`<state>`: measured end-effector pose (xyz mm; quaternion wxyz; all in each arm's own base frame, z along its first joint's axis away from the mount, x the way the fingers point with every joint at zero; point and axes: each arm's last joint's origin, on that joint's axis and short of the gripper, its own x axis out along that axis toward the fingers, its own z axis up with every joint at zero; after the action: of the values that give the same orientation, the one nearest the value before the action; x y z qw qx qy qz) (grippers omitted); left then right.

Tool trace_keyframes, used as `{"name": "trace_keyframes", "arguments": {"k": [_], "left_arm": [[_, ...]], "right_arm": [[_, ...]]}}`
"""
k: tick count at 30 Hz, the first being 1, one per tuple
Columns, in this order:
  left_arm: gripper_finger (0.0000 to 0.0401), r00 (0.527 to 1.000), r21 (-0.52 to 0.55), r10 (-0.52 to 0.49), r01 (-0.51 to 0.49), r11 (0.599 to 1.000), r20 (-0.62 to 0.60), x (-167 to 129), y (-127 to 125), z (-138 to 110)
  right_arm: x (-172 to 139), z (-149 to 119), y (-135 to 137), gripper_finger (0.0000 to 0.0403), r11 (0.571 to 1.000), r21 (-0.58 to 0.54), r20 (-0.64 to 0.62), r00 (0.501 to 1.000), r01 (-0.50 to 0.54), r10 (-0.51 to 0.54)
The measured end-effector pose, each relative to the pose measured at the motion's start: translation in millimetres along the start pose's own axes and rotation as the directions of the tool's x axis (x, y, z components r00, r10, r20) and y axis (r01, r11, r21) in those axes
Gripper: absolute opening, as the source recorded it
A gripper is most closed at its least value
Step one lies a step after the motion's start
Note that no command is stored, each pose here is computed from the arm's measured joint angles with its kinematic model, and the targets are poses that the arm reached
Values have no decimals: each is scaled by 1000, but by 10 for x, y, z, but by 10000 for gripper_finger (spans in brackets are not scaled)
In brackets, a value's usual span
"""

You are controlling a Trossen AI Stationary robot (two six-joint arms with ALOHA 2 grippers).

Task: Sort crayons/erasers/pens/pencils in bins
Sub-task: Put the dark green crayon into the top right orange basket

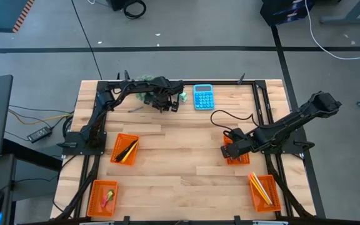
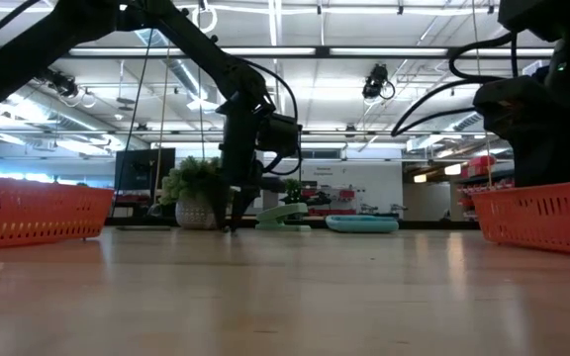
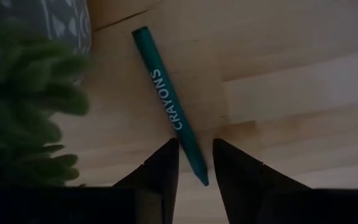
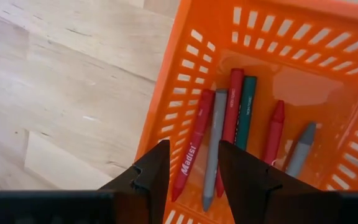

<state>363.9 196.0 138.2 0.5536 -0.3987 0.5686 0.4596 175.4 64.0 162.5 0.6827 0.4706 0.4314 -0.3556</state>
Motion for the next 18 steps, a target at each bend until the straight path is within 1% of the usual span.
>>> {"name": "trace_keyframes", "arguments": {"k": [7,13,16,18], "left_arm": [[67,1000,-3,-7,7,1000,0,3,-8,0],[26,1000,51,-9,10,999,-21,2,-18,-28],[22,998,88,-26,30,996,-53,-3,-38,-65],[28,995,106,-50,59,993,-84,-24,-55,-101]], "right_arm": [[0,2,1,143,998,-56,6,1000,-1,1],[0,2,1,143,998,-63,6,1000,-1,2],[-2,3,1,143,998,-63,6,1000,-2,3],[-19,6,2,143,998,-61,5,1000,-12,12]]}}
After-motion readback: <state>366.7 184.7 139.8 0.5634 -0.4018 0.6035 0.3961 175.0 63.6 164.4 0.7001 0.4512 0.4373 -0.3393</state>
